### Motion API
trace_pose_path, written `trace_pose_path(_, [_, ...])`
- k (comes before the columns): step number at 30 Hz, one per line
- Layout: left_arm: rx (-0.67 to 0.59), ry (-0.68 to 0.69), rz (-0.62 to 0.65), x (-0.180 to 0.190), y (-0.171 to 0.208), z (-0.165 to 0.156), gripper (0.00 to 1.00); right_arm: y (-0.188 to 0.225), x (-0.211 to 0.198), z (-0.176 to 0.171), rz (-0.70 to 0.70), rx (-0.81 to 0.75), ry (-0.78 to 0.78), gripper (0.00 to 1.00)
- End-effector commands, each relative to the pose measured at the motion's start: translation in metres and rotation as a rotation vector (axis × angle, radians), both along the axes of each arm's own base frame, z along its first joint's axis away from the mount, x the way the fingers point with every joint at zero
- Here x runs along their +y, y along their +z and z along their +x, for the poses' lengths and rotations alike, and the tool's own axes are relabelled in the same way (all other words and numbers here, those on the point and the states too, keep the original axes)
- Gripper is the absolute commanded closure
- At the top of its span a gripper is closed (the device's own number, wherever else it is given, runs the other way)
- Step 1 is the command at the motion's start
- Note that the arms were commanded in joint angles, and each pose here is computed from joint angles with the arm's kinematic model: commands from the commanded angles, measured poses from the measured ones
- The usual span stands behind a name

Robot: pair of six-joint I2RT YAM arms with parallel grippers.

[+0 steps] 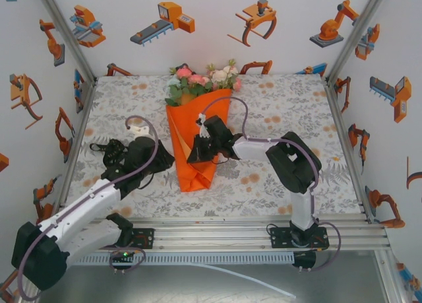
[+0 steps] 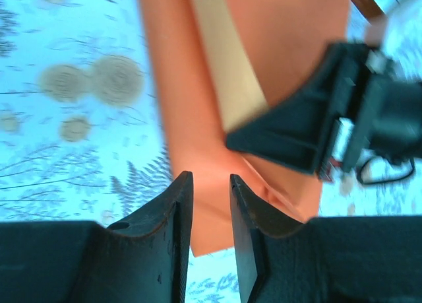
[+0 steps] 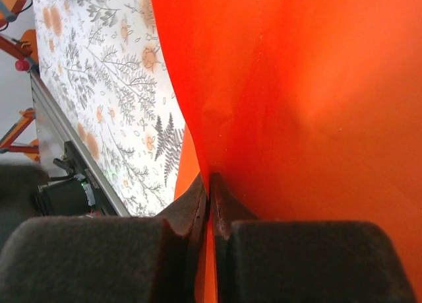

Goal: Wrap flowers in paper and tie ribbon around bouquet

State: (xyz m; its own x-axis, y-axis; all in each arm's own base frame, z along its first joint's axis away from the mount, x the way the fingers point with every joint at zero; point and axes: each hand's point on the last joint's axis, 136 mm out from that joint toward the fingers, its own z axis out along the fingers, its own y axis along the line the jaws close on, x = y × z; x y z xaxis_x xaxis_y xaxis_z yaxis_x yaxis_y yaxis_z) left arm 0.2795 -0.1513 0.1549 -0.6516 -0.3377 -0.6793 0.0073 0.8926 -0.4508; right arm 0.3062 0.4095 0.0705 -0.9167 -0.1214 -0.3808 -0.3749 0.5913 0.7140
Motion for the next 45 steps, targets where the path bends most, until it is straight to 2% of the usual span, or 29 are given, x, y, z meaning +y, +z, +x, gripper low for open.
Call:
trace_pose_path(1, [0.109,0.056,-0.07,0.004,-0.013,0.013,0.66,-0.007,0.001,-0.008,-0.007,0.029,0.052,0.83])
trace_pose_path(5, [0.114,-0.008,-0.271,-0.035,-0.001,0.047,0.66,0.0,0.006,-0.015,0.036,0.044,0.089,0.7])
trace_pose_path(8, [0.102,-0.031,-0.308,-0.053,0.011,0.068,0.66,0.016,0.011,-0.018,0.104,0.025,0.114,0.55])
trace_pose_path(10, [0.108,0.002,-0.31,-0.054,0.008,0.079,0.66,0.026,0.014,-0.021,0.154,0.009,0.135,0.49])
trace_pose_path(12, [0.13,0.009,-0.314,-0.059,-0.001,0.087,0.65,0.029,0.016,-0.023,0.187,0.001,0.148,0.48])
trace_pose_path(16, [0.288,0.07,-0.283,-0.059,-0.056,0.092,0.67,0.032,0.016,-0.024,0.216,0.005,0.154,0.48])
trace_pose_path(20, [0.391,0.082,-0.285,-0.057,-0.1,0.089,0.7,0.054,0.012,-0.03,0.255,-0.023,0.164,0.49])
trace_pose_path(26, [0.462,0.079,-0.201,-0.047,-0.133,0.075,0.73,0.076,-0.015,-0.044,0.196,-0.088,0.135,0.49])
trace_pose_path(28, [0.465,0.067,-0.193,-0.047,-0.135,0.073,0.73,0.063,-0.032,-0.043,0.113,-0.114,0.075,0.52])
trace_pose_path(30, [0.454,0.032,-0.205,-0.053,-0.131,0.073,0.74,0.04,-0.048,-0.043,0.015,-0.116,0.044,0.63])
trace_pose_path(32, [0.443,0.02,-0.206,-0.054,-0.127,0.074,0.74,0.012,-0.058,-0.053,-0.081,-0.061,0.069,0.77])
trace_pose_path(35, [0.437,0.018,-0.194,-0.053,-0.125,0.074,0.74,-0.017,-0.067,-0.073,-0.126,0.015,0.105,0.87])
trace_pose_path(41, [0.461,0.006,-0.191,-0.054,-0.134,0.069,0.75,-0.049,-0.082,-0.108,-0.166,0.107,0.161,0.9])
trace_pose_path(45, [0.438,-0.064,-0.214,-0.069,-0.126,0.064,0.76,-0.011,-0.074,-0.097,-0.08,0.04,0.132,0.88])
